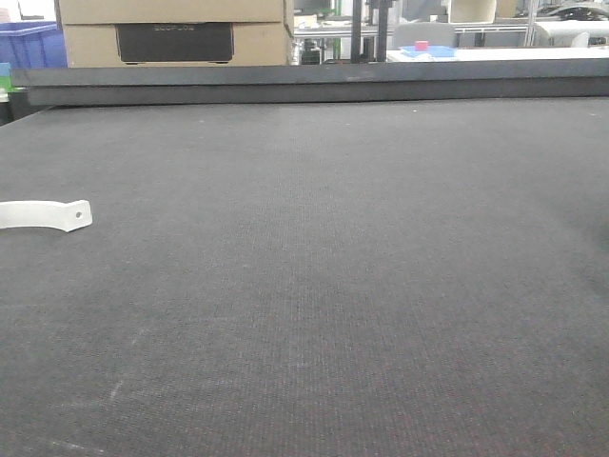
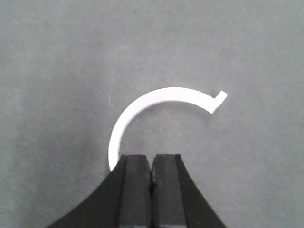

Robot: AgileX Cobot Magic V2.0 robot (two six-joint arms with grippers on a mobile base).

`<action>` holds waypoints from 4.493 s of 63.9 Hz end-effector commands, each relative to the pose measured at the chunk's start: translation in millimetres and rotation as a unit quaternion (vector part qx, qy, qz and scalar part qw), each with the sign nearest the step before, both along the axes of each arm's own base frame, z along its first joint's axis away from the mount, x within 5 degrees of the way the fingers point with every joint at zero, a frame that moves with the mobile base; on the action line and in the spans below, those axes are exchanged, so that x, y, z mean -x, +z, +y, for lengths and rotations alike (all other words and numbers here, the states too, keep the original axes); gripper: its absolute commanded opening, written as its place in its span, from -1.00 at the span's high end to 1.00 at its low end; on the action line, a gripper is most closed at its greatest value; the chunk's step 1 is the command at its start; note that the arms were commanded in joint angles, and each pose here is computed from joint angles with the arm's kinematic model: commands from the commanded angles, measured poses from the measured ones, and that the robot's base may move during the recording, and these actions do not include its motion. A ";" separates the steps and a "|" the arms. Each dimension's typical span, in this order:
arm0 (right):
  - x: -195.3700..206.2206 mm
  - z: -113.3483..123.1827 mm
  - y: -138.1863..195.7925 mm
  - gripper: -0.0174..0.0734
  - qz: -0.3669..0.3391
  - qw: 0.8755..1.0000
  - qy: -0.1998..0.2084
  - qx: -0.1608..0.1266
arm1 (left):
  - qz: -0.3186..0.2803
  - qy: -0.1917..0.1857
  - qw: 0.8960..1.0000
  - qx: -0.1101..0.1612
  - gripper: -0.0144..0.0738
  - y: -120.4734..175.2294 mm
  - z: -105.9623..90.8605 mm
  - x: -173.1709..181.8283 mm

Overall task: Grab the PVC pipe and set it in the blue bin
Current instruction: 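Close both grippers around the arc of the white pipe, then lift the held white pipe off the table with both grippers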

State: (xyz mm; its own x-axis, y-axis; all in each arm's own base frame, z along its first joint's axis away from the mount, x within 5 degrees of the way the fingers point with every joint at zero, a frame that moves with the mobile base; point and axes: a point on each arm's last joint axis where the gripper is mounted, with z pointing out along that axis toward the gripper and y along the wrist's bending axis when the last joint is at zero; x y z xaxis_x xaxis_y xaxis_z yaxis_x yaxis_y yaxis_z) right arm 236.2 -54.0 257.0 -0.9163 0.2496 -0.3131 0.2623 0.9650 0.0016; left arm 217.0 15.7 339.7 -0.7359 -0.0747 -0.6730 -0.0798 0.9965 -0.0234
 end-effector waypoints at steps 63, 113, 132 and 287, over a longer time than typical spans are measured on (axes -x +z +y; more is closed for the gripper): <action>-69.7 -11.7 -57.4 0.83 0.120 0.991 0.021 -0.052 | 0.041 0.035 0.997 0.064 0.92 -3.1 -5.1 4.4; -33.7 0.2 32.9 0.99 0.040 0.998 0.024 -0.053 | 0.230 0.045 0.972 -0.004 0.13 -87.6 32.5 -78.2; -34.4 0.0 33.1 0.99 0.036 0.998 0.024 -0.052 | 0.255 0.036 0.966 -0.003 0.07 -126.3 34.8 -99.5; 124.3 33.2 129.3 0.99 -0.632 0.765 0.018 0.124 | -0.422 0.023 0.905 -0.053 0.92 71.2 -4.0 120.5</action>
State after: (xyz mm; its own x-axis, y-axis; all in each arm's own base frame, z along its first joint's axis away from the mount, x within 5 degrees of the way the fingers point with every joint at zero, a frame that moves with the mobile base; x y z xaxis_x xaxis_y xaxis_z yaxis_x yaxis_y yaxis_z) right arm 119.4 -22.2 379.7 0.0936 0.0411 -0.9948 0.1762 0.9827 0.0572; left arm 98.0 12.1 407.3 0.0104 0.0090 -0.9999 -0.1212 0.9926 0.0077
